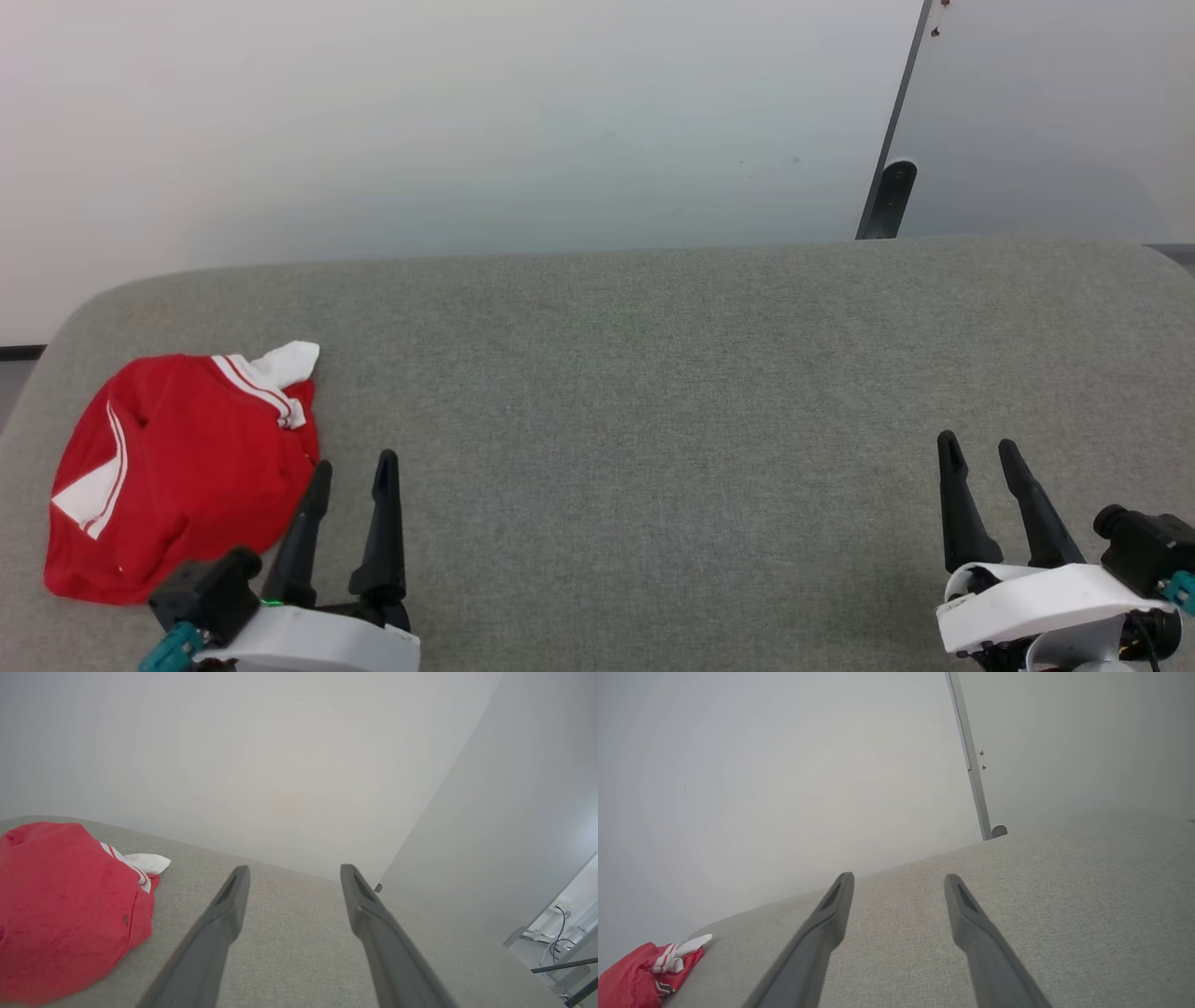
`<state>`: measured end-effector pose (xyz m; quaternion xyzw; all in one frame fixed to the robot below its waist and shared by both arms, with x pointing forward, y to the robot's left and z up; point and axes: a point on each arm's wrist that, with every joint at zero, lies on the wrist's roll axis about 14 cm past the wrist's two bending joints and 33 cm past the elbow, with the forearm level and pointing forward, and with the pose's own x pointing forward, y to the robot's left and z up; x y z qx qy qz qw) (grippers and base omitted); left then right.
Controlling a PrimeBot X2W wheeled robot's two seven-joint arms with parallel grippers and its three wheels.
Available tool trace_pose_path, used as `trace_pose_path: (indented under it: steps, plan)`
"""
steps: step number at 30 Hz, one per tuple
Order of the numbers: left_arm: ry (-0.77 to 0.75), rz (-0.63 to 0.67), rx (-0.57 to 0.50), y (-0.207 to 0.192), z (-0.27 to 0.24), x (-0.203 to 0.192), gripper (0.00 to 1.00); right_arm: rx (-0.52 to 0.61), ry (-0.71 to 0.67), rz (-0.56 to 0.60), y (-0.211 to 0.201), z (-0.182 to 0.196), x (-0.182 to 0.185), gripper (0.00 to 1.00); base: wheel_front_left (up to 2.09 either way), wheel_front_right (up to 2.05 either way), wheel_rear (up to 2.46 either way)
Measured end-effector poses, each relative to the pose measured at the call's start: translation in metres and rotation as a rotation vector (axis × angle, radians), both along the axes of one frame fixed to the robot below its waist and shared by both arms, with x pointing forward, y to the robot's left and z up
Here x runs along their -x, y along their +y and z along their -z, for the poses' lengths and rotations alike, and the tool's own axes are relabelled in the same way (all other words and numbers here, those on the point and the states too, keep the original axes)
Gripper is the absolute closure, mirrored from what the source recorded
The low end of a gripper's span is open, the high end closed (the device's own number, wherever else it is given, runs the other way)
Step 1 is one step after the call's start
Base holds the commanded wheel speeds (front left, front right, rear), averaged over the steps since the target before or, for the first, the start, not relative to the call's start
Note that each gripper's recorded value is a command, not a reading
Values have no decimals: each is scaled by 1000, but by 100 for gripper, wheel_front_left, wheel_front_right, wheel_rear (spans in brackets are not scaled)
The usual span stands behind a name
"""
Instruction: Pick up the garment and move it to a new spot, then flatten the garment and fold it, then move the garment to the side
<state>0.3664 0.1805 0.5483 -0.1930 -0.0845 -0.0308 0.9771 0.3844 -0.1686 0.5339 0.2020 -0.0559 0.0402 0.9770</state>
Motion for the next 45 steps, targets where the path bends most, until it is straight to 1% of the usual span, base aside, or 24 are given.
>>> trace_pose_path:
  steps: [20, 35, 40, 45]
  plan:
    - [-67, 5, -193, -7, -13, 3, 0, 165, -60, -13, 8, -10, 0, 0, 0, 0, 0]
    - [-93, 6, -298, -9, -15, 7, 0, 287, -106, -28, 16, -17, 0, 0, 0, 0, 0]
    - [-95, -9, -332, -3, -14, 12, 0, 332, -122, -53, 26, -19, -1, 0, 0, 0, 0]
    - [-86, -56, -362, 13, -13, 20, 0, 367, -147, -111, 46, -21, -2, 0, 0, 0, 0]
